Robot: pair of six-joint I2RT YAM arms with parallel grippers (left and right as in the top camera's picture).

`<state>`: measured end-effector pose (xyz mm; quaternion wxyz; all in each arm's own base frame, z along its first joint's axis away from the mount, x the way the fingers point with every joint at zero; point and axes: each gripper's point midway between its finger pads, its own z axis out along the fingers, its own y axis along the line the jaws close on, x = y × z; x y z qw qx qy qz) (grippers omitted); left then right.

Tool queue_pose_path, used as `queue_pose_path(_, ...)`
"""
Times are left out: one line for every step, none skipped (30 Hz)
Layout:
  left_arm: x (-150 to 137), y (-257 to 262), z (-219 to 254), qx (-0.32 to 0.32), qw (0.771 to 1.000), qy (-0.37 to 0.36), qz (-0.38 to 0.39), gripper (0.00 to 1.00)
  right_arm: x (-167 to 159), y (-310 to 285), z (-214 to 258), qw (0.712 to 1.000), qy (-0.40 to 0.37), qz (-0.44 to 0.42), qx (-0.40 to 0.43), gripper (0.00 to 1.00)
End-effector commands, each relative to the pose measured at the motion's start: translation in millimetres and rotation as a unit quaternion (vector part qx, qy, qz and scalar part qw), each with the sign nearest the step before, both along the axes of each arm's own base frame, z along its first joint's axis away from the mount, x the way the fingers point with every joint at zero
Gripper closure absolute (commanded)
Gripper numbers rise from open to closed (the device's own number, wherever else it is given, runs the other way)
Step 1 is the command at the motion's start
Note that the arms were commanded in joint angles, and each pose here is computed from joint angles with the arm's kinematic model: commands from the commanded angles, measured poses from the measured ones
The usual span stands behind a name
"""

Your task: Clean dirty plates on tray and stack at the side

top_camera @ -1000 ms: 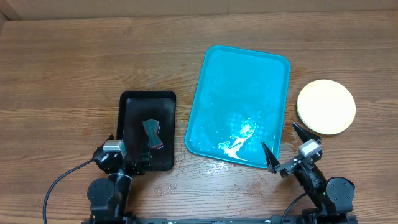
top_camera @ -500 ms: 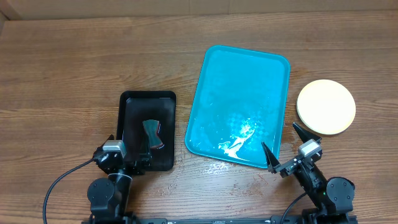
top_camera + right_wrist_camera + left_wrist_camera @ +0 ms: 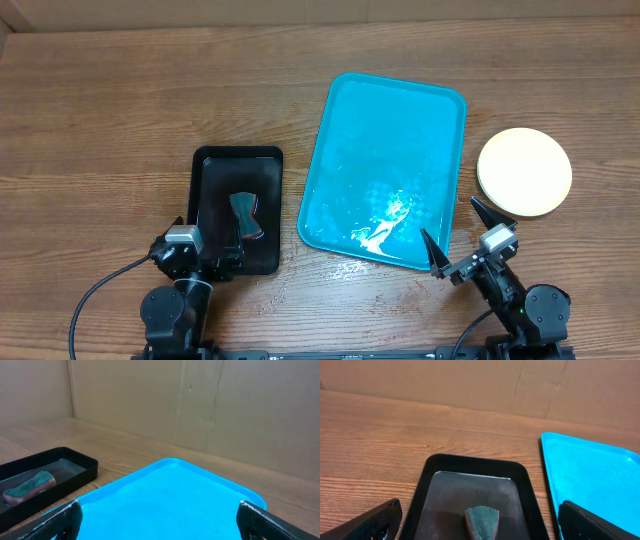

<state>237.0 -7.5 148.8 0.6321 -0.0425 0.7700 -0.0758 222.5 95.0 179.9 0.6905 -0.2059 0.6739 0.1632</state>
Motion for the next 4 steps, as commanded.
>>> queue_pose_path(0.0, -1.4, -0.4, 0.008, 1.000, -0.005, -0.007, 0.00, -0.8, 1.9, -2.8, 1.000, -0.001, 0.005, -0.002, 0.00)
queue_pose_path(0.0, -1.4, -0.4, 0.008, 1.000, -0.005, -0.006, 0.00, -0.8, 1.8, -2.6, 1.000, -0.001, 0.005, -0.002, 0.00)
queue_pose_path(0.0, -1.4, -0.4, 0.008, 1.000, -0.005, -0.006, 0.00, -0.8, 1.9, -2.8, 1.000, -0.001, 0.005, -0.002, 0.00)
queue_pose_path(0.0, -1.4, -0.4, 0.008, 1.000, -0.005, -0.006, 0.00, -0.8, 1.8, -2.6, 1.000, -0.001, 0.005, -0.002, 0.00)
